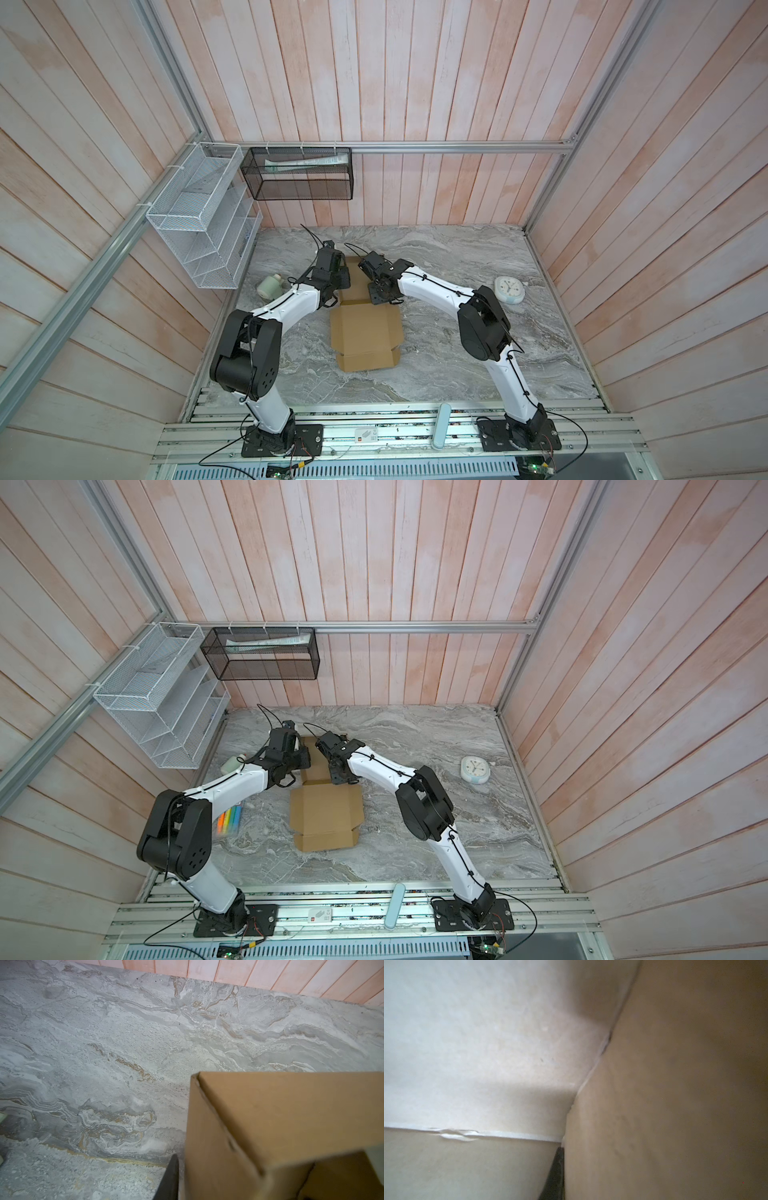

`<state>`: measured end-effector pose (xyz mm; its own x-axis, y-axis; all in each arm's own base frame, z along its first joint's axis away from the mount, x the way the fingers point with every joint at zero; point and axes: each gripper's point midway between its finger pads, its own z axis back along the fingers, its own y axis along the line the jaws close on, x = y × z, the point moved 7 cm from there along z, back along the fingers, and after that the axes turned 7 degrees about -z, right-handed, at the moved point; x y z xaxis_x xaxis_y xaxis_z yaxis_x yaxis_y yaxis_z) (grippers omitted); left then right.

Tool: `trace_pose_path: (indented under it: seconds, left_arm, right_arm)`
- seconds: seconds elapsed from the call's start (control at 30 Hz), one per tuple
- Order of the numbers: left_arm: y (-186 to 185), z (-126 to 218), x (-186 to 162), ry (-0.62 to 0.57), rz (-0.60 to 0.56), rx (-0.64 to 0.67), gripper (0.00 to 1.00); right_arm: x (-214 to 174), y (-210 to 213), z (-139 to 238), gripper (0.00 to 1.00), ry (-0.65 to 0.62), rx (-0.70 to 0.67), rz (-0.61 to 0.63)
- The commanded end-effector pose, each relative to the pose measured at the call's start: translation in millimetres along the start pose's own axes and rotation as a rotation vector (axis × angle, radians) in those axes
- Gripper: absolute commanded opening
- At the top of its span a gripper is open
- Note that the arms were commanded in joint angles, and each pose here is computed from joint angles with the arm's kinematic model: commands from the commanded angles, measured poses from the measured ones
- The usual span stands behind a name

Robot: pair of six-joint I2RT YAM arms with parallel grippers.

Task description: Fold the paper box

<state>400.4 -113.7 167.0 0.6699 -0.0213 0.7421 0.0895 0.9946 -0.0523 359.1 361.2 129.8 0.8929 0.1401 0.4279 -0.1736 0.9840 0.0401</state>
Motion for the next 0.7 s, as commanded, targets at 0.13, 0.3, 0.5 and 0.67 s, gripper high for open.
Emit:
trace_pose_path:
  seconds: [0.13, 0.3, 0.5, 0.67]
  left_arm:
    - [3.7, 8.3, -20.0, 0.076, 0.005, -0.002, 0.24]
    - [2.1, 7.7, -26.1, 0.105, -0.02, 0.024, 0.21]
    - [1.6, 1.6, -26.9, 0.131, -0.043, 0.077, 0.06]
    - [1.2, -3.6, -25.0, 0.151, -0.062, 0.118, 0.0]
  right_arm:
    - [7.8, 0.5, 0.0, 0.05, -0.005, 0.001, -0.027]
    - [11.5, 0.8, 3.0, 0.05, -0.014, 0.006, -0.027]
    - [14.1, 1.4, 4.9, 0.05, -0.019, 0.007, -0.027]
    - [17.2, 2.1, 5.9, 0.05, -0.014, 0.004, -0.031]
